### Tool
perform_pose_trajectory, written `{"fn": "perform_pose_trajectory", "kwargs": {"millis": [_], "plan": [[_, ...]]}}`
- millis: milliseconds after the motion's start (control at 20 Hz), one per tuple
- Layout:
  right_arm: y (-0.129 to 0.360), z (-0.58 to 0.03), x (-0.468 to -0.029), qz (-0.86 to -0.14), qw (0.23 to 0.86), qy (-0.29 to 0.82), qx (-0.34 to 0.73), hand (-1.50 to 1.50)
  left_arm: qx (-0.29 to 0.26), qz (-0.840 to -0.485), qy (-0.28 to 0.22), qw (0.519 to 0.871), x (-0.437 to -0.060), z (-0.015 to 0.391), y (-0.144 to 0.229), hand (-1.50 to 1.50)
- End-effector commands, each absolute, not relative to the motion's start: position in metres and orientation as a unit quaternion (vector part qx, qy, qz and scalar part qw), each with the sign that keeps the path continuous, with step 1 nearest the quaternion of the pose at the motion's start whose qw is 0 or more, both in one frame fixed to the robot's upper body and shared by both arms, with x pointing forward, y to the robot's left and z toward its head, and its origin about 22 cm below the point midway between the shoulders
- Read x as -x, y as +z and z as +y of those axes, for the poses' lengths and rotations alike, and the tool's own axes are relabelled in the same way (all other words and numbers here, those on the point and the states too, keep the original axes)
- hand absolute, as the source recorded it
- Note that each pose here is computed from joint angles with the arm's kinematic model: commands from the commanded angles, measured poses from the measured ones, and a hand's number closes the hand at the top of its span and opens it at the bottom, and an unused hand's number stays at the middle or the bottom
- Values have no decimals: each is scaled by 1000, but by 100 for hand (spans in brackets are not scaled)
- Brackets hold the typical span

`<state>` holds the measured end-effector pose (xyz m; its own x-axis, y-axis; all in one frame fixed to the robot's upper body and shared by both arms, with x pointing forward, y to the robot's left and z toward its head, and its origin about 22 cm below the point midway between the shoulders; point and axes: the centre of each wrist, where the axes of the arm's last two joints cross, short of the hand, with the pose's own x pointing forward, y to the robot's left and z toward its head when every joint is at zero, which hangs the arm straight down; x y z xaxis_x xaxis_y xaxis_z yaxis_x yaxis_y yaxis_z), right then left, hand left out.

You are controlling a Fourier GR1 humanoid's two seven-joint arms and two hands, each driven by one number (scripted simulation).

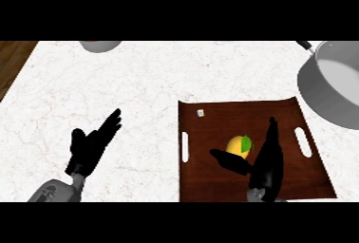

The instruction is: Pick the lemon from the tray and place it in the pot

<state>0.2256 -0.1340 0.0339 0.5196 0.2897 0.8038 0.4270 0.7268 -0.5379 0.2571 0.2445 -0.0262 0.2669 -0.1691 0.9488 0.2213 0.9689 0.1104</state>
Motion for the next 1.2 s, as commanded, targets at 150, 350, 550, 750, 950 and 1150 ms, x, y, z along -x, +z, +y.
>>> {"fn": "perform_pose_trajectory", "kwargs": {"millis": [150,350,550,750,950,1150], "plan": [[15,-143,-184,-480,779,-62,398,-150,14,-598,-129,791,-240,249,-10,0],[22,-157,-181,-501,780,-70,367,-150,15,-595,-128,793,-258,217,-17,0],[6,-148,-181,-543,765,-100,331,-150,24,-600,-131,789,-256,239,-30,0],[-11,-146,-182,-565,757,-132,300,-150,22,-601,-132,788,-261,241,-17,0],[-20,-158,-194,-573,754,-168,274,-150,17,-596,-128,792,-250,231,-26,0],[-35,-154,-205,-572,756,-182,261,-150,28,-592,-129,795,-250,231,-21,0]]}}
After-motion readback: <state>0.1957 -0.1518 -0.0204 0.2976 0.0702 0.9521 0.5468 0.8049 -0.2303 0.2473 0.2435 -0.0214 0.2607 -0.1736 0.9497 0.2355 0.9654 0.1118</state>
